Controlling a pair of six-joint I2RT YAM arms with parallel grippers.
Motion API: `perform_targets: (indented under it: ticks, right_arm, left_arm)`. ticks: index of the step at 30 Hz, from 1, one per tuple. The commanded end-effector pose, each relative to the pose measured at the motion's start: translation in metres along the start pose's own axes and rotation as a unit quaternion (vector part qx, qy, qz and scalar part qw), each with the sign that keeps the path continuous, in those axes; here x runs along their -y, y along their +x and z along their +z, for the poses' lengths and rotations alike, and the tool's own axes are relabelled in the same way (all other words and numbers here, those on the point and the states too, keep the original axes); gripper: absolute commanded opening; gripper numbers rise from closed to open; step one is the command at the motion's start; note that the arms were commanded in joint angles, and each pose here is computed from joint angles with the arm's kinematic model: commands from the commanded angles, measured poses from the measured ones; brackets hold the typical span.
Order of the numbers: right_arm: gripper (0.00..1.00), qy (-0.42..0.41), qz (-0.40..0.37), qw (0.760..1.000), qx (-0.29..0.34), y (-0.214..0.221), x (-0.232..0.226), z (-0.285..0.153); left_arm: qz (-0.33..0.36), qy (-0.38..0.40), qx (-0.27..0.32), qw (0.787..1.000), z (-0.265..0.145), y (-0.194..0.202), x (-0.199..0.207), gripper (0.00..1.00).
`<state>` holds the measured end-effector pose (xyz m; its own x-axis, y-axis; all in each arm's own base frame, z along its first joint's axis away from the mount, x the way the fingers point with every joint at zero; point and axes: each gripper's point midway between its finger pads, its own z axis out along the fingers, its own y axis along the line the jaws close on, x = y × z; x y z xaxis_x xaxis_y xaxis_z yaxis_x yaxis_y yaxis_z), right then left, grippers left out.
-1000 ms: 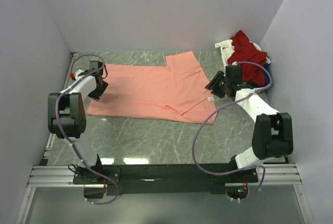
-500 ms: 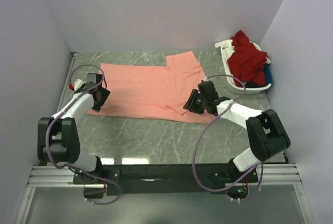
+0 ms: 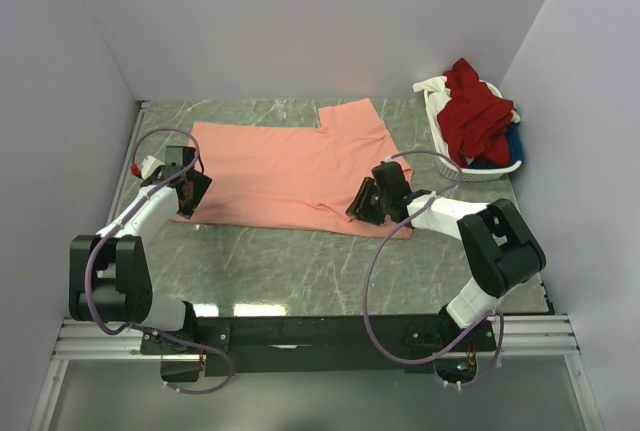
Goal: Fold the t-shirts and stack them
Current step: Fold the tshirt
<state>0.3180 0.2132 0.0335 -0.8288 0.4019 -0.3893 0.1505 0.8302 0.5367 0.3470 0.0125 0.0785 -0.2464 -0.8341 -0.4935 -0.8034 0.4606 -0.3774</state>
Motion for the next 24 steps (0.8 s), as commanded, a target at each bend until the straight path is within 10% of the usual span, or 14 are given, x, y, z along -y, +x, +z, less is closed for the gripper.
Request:
perform_targets:
  ticks: [1,8,24]
  right_arm:
    - [0.46,-0.007,0.002,1.0,0.014,-0.006,-0.009,0.007]
    - [0.45,-0.007,0.006,1.0,0.014,-0.004,-0.011,0.01]
    - [0.06,-0.017,-0.021,0.999,0.039,-0.051,-0.056,0.017]
  left_arm:
    - [0.004,0.021,0.006,1.0,-0.006,-0.004,0.008,0.7]
    - [0.005,0.024,0.007,1.0,-0.006,-0.005,0.008,0.69]
    - [0.009,0.025,0.005,1.0,-0.005,-0.006,0.014,0.68]
